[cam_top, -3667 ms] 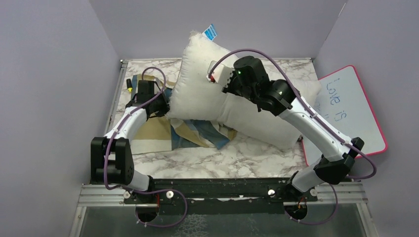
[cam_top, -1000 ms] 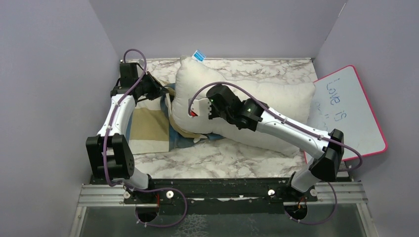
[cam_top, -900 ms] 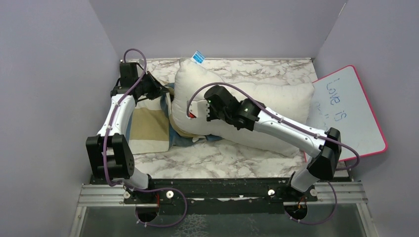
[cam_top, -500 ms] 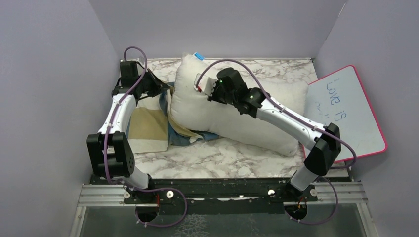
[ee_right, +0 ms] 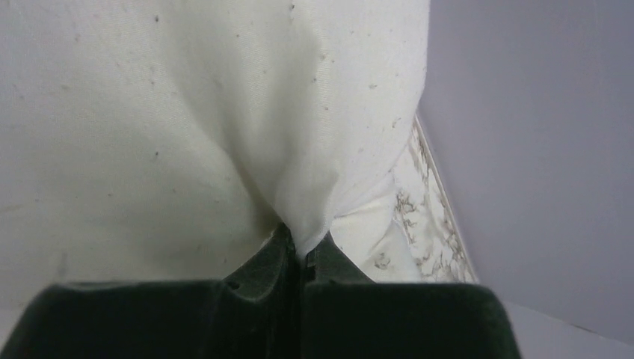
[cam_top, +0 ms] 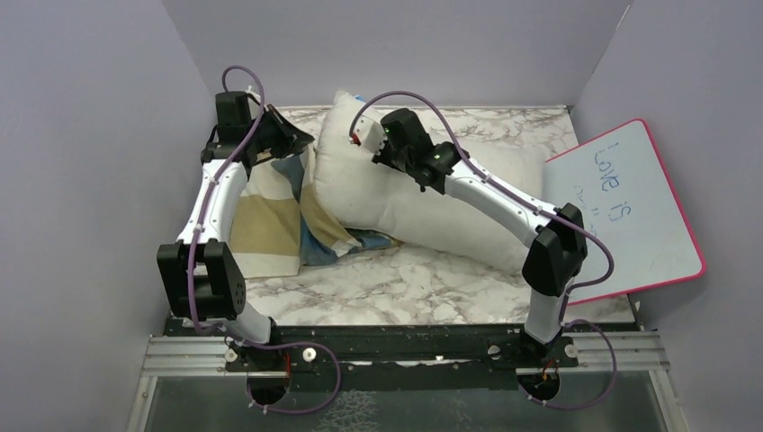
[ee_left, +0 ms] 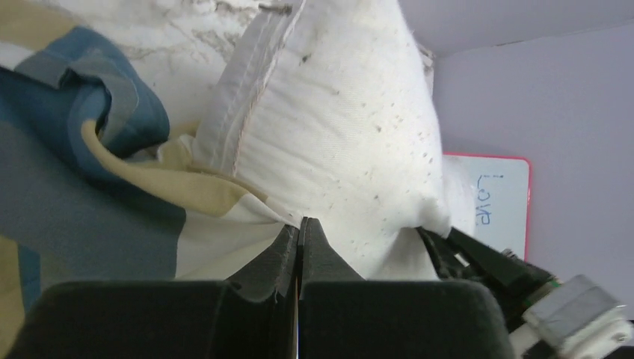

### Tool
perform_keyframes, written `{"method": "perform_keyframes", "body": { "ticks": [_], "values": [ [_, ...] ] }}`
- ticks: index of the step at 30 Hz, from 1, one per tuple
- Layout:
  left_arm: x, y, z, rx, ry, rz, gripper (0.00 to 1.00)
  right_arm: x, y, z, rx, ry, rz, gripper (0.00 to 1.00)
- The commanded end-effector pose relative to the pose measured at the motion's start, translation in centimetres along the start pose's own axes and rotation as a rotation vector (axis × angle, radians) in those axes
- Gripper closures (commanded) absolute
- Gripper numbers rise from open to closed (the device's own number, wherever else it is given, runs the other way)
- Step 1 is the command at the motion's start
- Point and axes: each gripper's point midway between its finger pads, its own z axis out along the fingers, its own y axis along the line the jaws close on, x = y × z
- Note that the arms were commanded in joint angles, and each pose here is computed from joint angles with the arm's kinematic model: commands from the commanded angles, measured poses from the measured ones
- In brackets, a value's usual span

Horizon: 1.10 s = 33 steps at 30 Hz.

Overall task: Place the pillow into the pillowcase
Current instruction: Stuff the pillow into the pillowcase.

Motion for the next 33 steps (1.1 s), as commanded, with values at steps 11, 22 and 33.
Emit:
{"method": "perform_keyframes", "body": {
  "ticks": [11,22,33],
  "values": [
    [-5.0,-1.5,4.4,0.009,-0.065,0.073,1.00,-0.8,7.4,-3.4,-0.346,-0.086,0.211,1.00],
    [-3.1,-1.9,5.2,0.000,-0.029,0.119,1.00,-5.4,7.6,-10.1,-0.542,-0.060,0.460,1.00],
    [4.5,3.7,8.1,-0.093,0.100,0.144,1.00,-7.5,11.7,-7.5,-0.647,-0.247,0.733,0.88]
  ]
}}
